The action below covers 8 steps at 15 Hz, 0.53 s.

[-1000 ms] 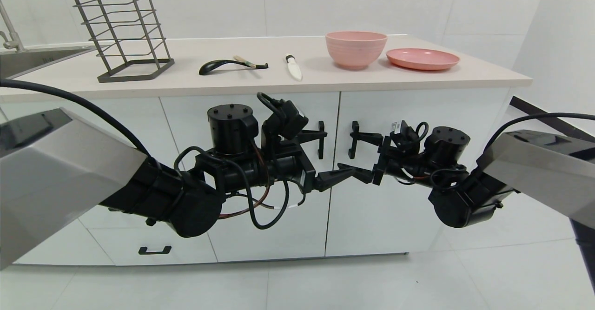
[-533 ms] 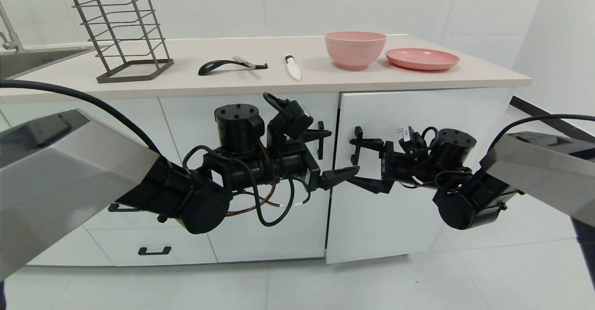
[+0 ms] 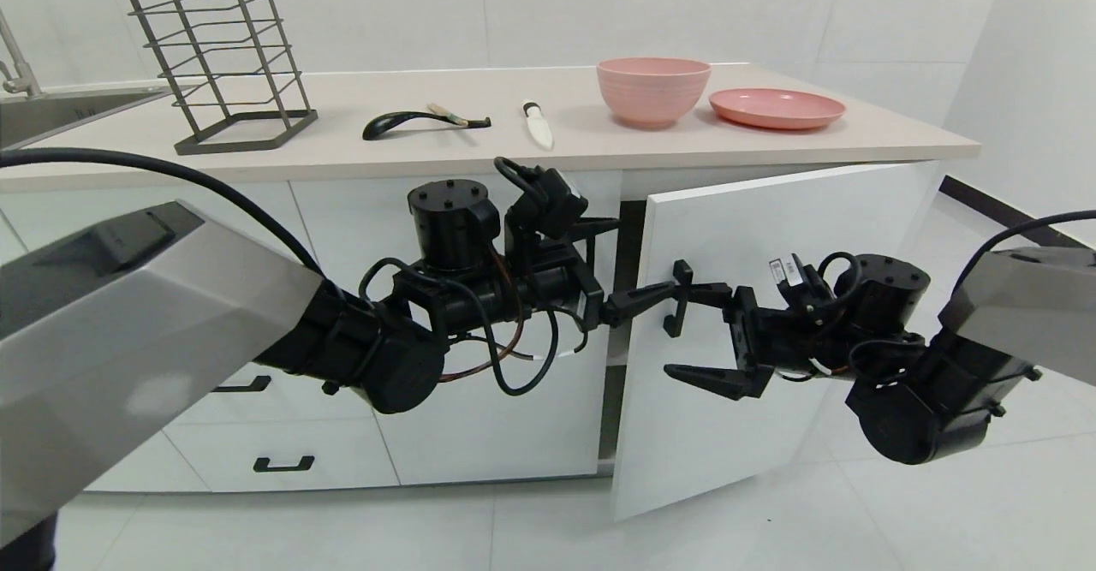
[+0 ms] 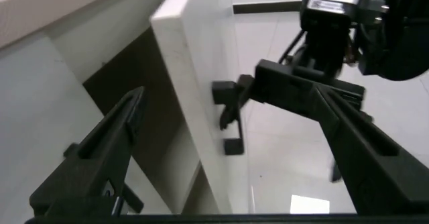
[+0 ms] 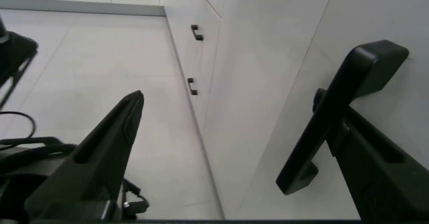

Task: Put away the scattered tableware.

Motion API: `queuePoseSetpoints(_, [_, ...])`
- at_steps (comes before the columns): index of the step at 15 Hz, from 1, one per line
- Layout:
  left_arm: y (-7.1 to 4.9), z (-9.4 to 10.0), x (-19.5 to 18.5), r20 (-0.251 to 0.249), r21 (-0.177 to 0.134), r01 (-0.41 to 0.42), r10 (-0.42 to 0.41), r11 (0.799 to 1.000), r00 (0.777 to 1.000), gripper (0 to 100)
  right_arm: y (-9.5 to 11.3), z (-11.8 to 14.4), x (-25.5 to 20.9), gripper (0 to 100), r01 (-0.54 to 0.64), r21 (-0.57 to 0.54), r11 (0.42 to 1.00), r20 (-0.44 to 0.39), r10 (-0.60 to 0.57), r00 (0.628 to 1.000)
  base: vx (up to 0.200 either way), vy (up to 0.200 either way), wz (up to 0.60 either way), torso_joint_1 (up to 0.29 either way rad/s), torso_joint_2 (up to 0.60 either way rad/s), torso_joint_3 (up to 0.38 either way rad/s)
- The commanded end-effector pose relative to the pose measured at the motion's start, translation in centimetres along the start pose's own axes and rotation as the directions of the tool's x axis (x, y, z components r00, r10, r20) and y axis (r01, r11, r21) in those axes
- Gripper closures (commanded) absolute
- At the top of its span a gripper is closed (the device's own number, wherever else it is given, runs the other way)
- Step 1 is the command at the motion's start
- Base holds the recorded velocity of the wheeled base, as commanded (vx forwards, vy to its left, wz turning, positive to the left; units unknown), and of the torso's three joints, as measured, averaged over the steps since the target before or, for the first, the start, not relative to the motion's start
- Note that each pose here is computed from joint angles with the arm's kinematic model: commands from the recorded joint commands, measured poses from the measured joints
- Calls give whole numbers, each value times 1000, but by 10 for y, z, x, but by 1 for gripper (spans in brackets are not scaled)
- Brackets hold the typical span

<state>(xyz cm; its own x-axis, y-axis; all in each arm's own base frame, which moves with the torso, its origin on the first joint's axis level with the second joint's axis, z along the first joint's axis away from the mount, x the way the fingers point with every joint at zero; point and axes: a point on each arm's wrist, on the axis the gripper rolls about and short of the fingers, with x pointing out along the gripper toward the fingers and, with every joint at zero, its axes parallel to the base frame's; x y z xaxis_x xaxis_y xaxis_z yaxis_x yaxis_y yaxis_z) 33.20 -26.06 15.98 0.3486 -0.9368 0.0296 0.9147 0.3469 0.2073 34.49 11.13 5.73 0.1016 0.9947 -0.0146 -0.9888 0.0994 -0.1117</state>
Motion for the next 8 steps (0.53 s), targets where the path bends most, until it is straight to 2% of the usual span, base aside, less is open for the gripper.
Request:
queuePoseSetpoints(1, [-1, -4, 9, 5, 0, 11, -11, 1000, 1000, 0, 15, 5, -4, 0, -26, 22, 999, -4, 26, 1000, 0, 0, 0, 0, 0, 0])
queuePoseSetpoints(5, [4, -11, 30, 34, 18, -6, 6, 1000, 999, 0, 21, 5, -6, 0, -40, 34, 999, -6, 41, 999, 0, 0, 0, 0, 0, 0])
queuePoseSetpoints(8, [-8, -8, 42, 63, -20, 28, -27, 999, 998, 0, 23, 3, -5, 0, -45, 42, 998, -8, 46, 999, 0, 0, 0, 0, 0, 0])
